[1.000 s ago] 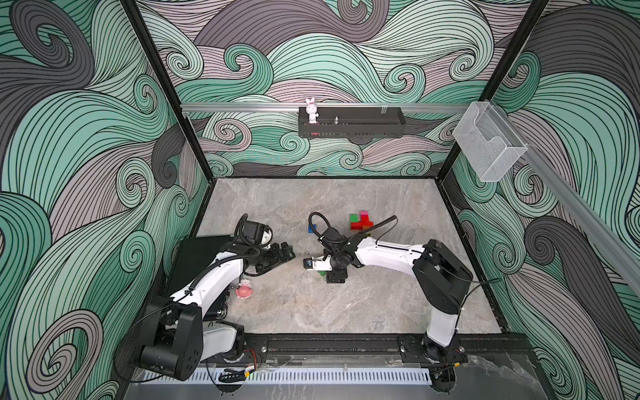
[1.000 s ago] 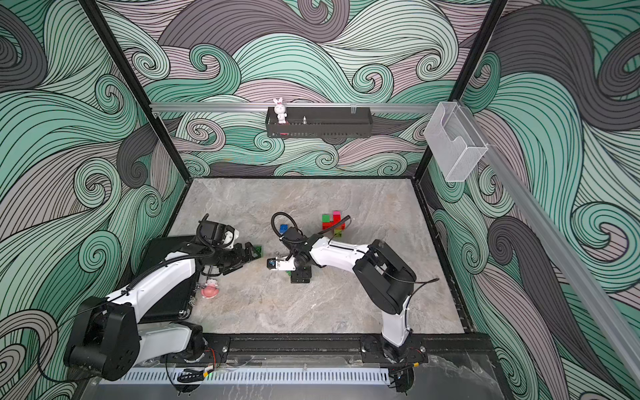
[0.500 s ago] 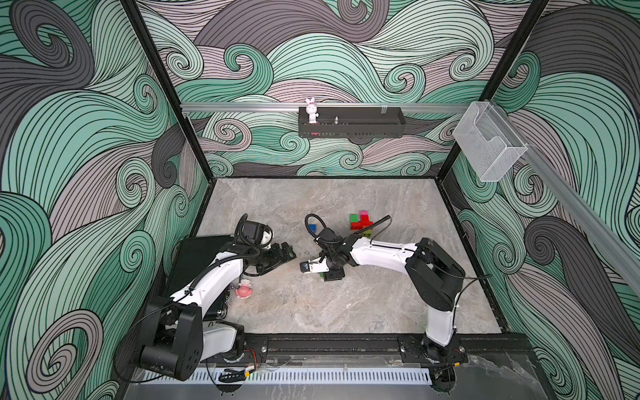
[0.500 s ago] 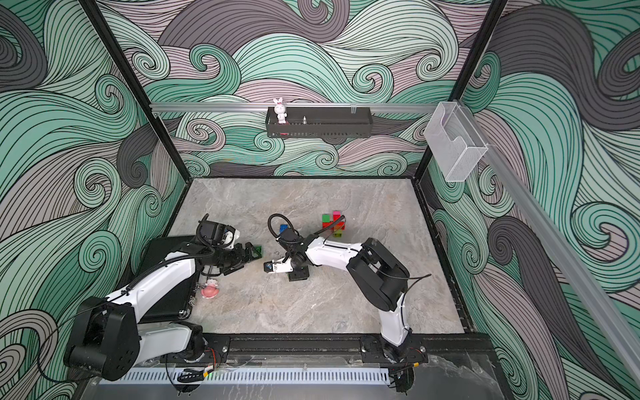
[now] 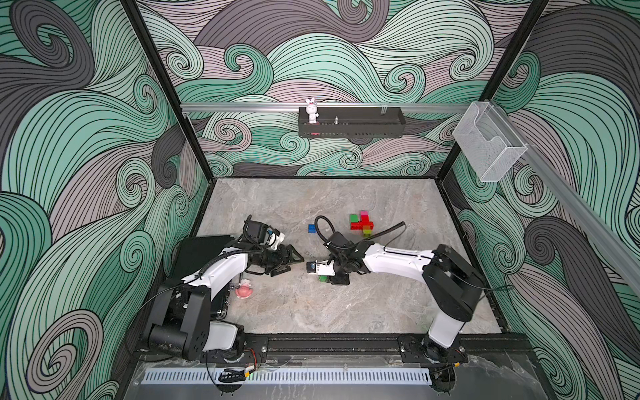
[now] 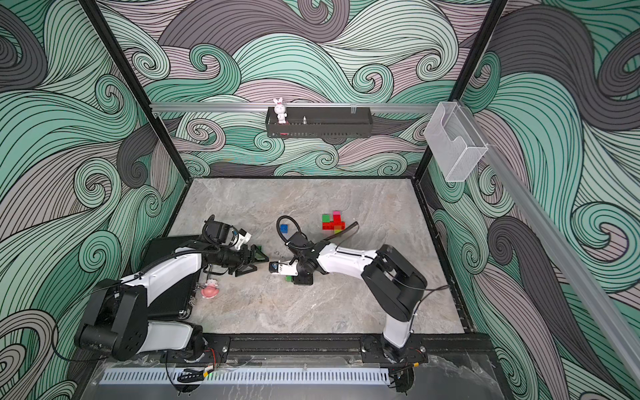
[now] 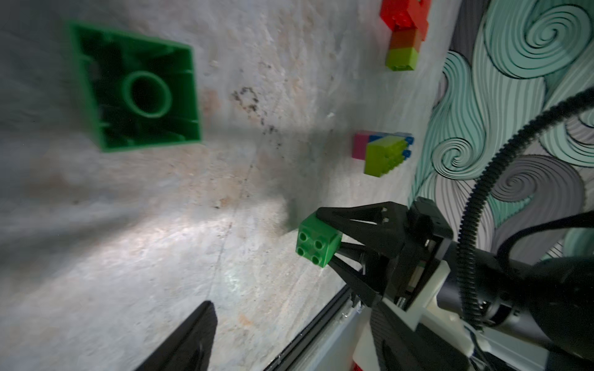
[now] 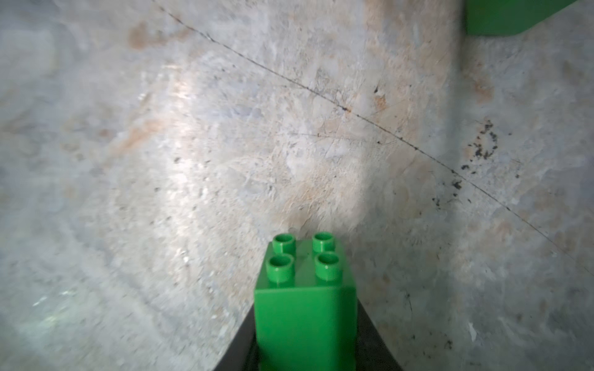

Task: Assemble the number 4 with lego
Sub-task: Pick up the lego brick from the center of the board.

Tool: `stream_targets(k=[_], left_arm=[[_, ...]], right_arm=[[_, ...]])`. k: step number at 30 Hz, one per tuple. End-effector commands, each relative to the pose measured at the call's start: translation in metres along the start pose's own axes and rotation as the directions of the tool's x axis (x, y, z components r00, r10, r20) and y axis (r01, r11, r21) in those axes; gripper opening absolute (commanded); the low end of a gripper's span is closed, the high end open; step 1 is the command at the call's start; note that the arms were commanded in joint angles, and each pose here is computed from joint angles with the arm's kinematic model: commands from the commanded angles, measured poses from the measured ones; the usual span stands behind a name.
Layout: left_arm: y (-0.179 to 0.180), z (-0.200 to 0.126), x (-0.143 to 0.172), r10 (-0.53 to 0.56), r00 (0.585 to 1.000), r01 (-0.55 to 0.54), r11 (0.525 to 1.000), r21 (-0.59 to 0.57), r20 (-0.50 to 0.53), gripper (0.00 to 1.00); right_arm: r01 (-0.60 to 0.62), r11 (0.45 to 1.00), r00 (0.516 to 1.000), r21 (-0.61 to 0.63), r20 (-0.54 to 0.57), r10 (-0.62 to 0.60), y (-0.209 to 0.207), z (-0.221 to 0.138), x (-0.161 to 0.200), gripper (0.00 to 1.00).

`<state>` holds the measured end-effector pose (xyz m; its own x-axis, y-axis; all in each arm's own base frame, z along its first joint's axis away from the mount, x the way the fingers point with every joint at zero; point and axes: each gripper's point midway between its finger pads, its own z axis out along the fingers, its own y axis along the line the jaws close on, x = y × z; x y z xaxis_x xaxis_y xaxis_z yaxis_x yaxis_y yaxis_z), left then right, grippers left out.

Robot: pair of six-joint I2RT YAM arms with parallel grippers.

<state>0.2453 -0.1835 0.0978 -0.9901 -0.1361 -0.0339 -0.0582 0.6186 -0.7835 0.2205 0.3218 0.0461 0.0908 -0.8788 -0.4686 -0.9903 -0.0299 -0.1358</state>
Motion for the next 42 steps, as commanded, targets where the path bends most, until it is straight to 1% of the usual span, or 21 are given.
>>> stream_targets(k=[1, 4, 9, 12, 13, 15, 19, 21, 23, 25, 30, 33, 35, 37, 38, 39, 40, 42], left_arm=[[-0.045, -0.003, 0.012, 0.097, 0.991, -0.078, 0.978, 0.193, -0.091, 0.76], [-0.061, -0.004, 0.020, 0.153, 0.981, -0.124, 0.968, 0.216, -0.123, 0.74], [-0.084, 0.002, 0.031, 0.233, 0.958, -0.186, 0.947, 0.261, -0.166, 0.73], [-0.087, 0.012, 0.036, 0.265, 0.945, -0.220, 0.949, 0.227, -0.192, 0.70], [-0.080, 0.019, 0.035, 0.251, 0.944, -0.212, 0.958, 0.191, -0.214, 0.68], [-0.077, 0.025, 0.032, 0.256, 0.942, -0.228, 0.963, 0.145, -0.218, 0.66], [-0.076, 0.033, 0.030, 0.260, 0.938, -0.240, 0.964, 0.112, -0.229, 0.64], [-0.077, 0.036, 0.031, 0.258, 0.935, -0.235, 0.965, 0.120, -0.243, 0.61], [-0.084, 0.039, 0.034, 0.257, 0.931, -0.217, 0.961, 0.172, -0.260, 0.57], [-0.093, 0.040, 0.036, 0.270, 0.925, -0.213, 0.951, 0.223, -0.267, 0.53], [-0.091, 0.044, 0.037, 0.266, 0.922, -0.207, 0.953, 0.223, -0.281, 0.43], [-0.092, 0.046, 0.037, 0.263, 0.920, -0.203, 0.954, 0.222, -0.290, 0.33], [-0.092, 0.047, 0.037, 0.265, 0.919, -0.205, 0.953, 0.221, -0.292, 0.23], [-0.092, 0.048, 0.035, 0.271, 0.919, -0.214, 0.953, 0.213, -0.286, 0.06], [-0.092, 0.048, 0.033, 0.276, 0.920, -0.224, 0.953, 0.203, -0.279, 0.00], [-0.091, 0.046, 0.030, 0.288, 0.920, -0.246, 0.952, 0.180, -0.265, 0.00], [-0.090, 0.044, 0.027, 0.305, 0.920, -0.275, 0.950, 0.147, -0.245, 0.00], [-0.080, 0.038, 0.015, 0.338, 0.921, -0.339, 0.940, 0.033, -0.193, 0.00]], right_arm=[[-0.130, 0.990, 0.963, 0.044, 0.244, 0.116, -0.012, -0.032, -0.040, 0.30], [-0.187, 0.978, 0.936, 0.091, 0.320, 0.149, -0.015, -0.047, -0.044, 0.30], [-0.234, 0.966, 0.916, 0.106, 0.357, 0.183, -0.013, -0.056, -0.043, 0.31], [-0.247, 0.963, 0.904, 0.109, 0.384, 0.189, -0.014, -0.060, -0.045, 0.31], [-0.247, 0.963, 0.899, 0.109, 0.396, 0.186, -0.013, -0.061, -0.047, 0.31], [-0.250, 0.962, 0.892, 0.113, 0.413, 0.184, -0.014, -0.065, -0.050, 0.32], [-0.262, 0.957, 0.881, 0.125, 0.435, 0.185, -0.015, -0.070, -0.052, 0.32], [-0.263, 0.956, 0.875, 0.131, 0.450, 0.179, -0.016, -0.073, -0.054, 0.32], [-0.259, 0.958, 0.873, 0.125, 0.455, 0.177, -0.015, -0.073, -0.056, 0.32], [-0.261, 0.957, 0.869, 0.128, 0.462, 0.175, -0.016, -0.074, -0.057, 0.32], [-0.262, 0.958, 0.863, 0.116, 0.472, 0.179, -0.015, -0.072, -0.061, 0.32], [-0.260, 0.960, 0.861, 0.105, 0.476, 0.181, -0.015, -0.070, -0.065, 0.32], [-0.262, 0.960, 0.858, 0.096, 0.479, 0.186, -0.015, -0.069, -0.067, 0.32], [-0.266, 0.960, 0.854, 0.087, 0.483, 0.193, -0.014, -0.070, -0.068, 0.33], [-0.267, 0.960, 0.854, 0.084, 0.482, 0.196, -0.013, -0.070, -0.067, 0.36], [-0.273, 0.958, 0.852, 0.083, 0.484, 0.201, -0.012, -0.072, -0.066, 0.41], [-0.291, 0.953, 0.846, 0.085, 0.488, 0.215, -0.013, -0.075, -0.063, 0.49], [-0.343, 0.936, 0.828, 0.079, 0.497, 0.261, -0.015, -0.085, -0.053, 0.65]])
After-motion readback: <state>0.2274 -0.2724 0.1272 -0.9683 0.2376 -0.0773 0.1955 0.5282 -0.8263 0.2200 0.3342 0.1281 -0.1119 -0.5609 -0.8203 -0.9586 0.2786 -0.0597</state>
